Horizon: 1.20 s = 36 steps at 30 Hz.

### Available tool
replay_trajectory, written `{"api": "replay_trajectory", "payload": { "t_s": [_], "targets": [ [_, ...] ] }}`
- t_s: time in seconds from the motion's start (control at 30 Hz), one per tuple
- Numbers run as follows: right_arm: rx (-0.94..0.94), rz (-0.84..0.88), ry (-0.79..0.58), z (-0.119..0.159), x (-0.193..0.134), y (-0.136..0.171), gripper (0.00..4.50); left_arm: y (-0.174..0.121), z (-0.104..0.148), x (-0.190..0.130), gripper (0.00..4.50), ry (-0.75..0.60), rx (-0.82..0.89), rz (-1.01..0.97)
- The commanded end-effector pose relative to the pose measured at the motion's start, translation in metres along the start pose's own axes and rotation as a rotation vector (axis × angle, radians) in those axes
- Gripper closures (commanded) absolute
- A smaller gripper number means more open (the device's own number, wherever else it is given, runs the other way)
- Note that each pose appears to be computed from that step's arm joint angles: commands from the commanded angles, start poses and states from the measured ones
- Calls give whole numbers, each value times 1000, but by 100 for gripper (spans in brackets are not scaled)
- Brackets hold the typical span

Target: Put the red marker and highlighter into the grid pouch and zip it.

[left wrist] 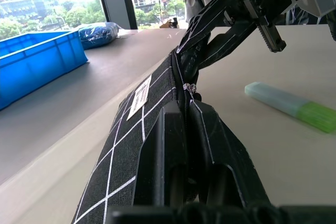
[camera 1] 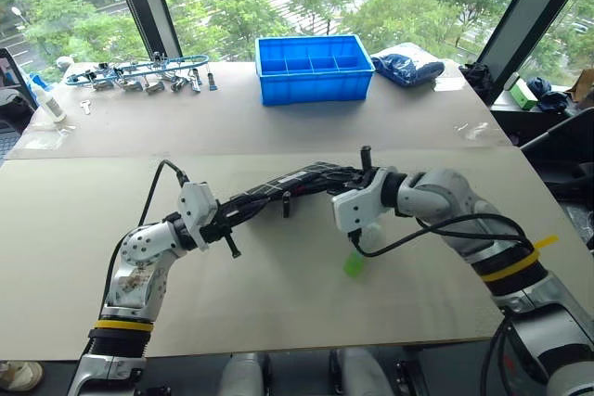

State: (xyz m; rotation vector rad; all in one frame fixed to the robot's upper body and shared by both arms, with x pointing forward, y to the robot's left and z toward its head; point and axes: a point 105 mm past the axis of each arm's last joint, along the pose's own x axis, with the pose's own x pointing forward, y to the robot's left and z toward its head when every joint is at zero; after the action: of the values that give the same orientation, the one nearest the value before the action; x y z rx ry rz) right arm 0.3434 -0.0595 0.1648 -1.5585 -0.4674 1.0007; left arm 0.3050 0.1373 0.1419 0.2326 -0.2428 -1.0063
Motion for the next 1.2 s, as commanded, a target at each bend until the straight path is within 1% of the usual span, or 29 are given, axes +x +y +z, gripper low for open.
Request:
{"api": "replay_trajectory", "payload": {
  "t_s": [0.03, 0.17, 0.27, 0.33, 0.37, 0.43, 0.6, 0.63, 0.73, 0.8, 0.83, 0.87, 0.9, 1.0, 1.03, 1.07, 1.1, 1.17, 1.2],
  "targets": [
    [-51, -40, -57, 10, 11, -9, 397, 3, 8, 4, 450, -26, 34, -1],
    [-29, -40, -104, 17, 21, -4, 397, 3, 9, 4, 450, -29, 36, 1],
    [9, -25, -124, 18, 22, 0, 397, 4, 9, 4, 450, -29, 38, 3],
    [85, -46, -81, 6, 18, -6, 298, 4, 10, 3, 450, -29, 39, 7],
    [112, -64, -60, -1, 15, -11, 276, 4, 10, 2, 450, -29, 39, 9],
    [158, -97, -36, -10, 9, -23, 207, 4, 10, 2, 450, -27, 39, 11],
    [229, -165, -55, -24, -19, -50, 207, 5, 10, 1, 450, -25, 40, 12],
    [267, -171, -68, -25, -26, -53, 207, 5, 10, 1, 450, -24, 40, 12],
    [504, -152, -98, -32, -50, -57, 207, 5, 10, 0, 450, -21, 41, 12],
    [718, -74, -130, -30, -66, -49, 207, 5, 10, 0, 450, -20, 42, 12],
    [799, -53, -155, -27, -72, -47, 207, 5, 10, -1, 450, -19, 42, 11],
    [930, -51, -149, -30, -77, -43, 207, 5, 10, -1, 450, -18, 42, 11],
    [1016, -51, -139, -32, -80, -41, 207, 5, 10, -2, 450, -18, 42, 11],
    [1173, -95, 30, -50, -86, -22, 207, 4, 11, -4, 450, -17, 42, 13],
    [1277, -94, -14, -41, -90, -17, 207, 3, 11, -4, 450, -17, 37, 17],
    [1317, -75, -76, -26, -94, -14, 207, 2, 10, -5, 450, -15, 35, 19],
    [1315, -31, -135, -10, -99, -9, 207, 1, 9, -6, 450, -11, 32, 19],
    [1199, 113, -179, 17, -110, 9, 207, 0, 8, -7, 450, -6, 29, 15],
    [1128, 173, -154, 20, -113, 21, 207, 0, 7, -6, 450, -6, 28, 13]
  ]
}}
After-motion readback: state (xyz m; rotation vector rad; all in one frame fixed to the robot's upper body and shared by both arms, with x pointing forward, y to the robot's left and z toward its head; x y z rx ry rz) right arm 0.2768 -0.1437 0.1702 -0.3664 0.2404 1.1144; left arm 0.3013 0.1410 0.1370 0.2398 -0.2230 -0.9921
